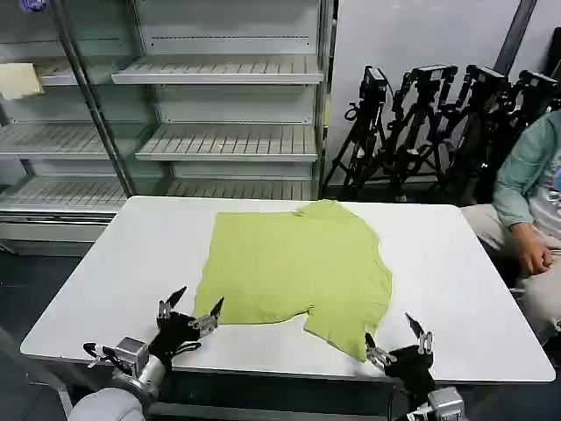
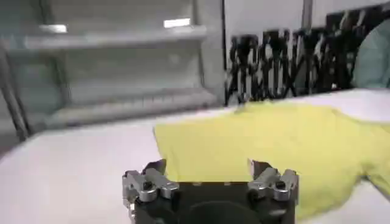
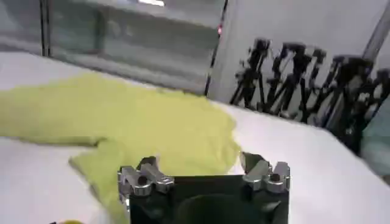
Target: Fold and organize the clothes.
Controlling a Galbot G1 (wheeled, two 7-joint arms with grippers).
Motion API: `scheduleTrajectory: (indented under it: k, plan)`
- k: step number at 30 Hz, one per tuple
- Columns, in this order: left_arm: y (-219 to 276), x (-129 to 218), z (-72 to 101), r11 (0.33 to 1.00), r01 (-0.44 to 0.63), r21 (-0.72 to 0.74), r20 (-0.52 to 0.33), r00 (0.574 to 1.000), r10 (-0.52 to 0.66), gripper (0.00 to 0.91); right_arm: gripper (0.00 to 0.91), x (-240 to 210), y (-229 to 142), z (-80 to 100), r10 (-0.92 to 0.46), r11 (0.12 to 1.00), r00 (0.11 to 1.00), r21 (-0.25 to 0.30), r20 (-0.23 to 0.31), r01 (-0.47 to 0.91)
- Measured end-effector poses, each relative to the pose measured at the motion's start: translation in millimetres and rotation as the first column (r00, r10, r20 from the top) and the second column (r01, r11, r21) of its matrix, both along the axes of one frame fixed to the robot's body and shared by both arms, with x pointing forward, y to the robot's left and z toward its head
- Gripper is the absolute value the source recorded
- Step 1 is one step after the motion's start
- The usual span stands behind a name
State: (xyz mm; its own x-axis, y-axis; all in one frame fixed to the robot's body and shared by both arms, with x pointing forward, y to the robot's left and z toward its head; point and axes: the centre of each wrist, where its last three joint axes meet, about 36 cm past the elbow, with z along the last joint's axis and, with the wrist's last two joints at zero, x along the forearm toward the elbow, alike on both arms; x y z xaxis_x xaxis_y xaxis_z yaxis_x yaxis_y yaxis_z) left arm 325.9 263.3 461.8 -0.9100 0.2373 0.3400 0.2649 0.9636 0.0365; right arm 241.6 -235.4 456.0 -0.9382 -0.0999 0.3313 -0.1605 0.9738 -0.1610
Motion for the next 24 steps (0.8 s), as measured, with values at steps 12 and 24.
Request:
scheduleTrajectory:
  k: [12,24]
  plan:
    - [20.3,6.4,-9.5,0.997,-0.071,0.014,-0.104,0.992,0.072,0.907,0.907,5.0,17.6,-1.9,0.019,0.999,0.999,0.033,-0.028,-0.018]
    - [25.8,7.2,-16.3,0.995,-0.1,0.002,-0.15,0.984,0.099,0.907,0.907,6.5,20.3,-0.6,-0.009,0.999,0.998,0.035,-0.055,0.011]
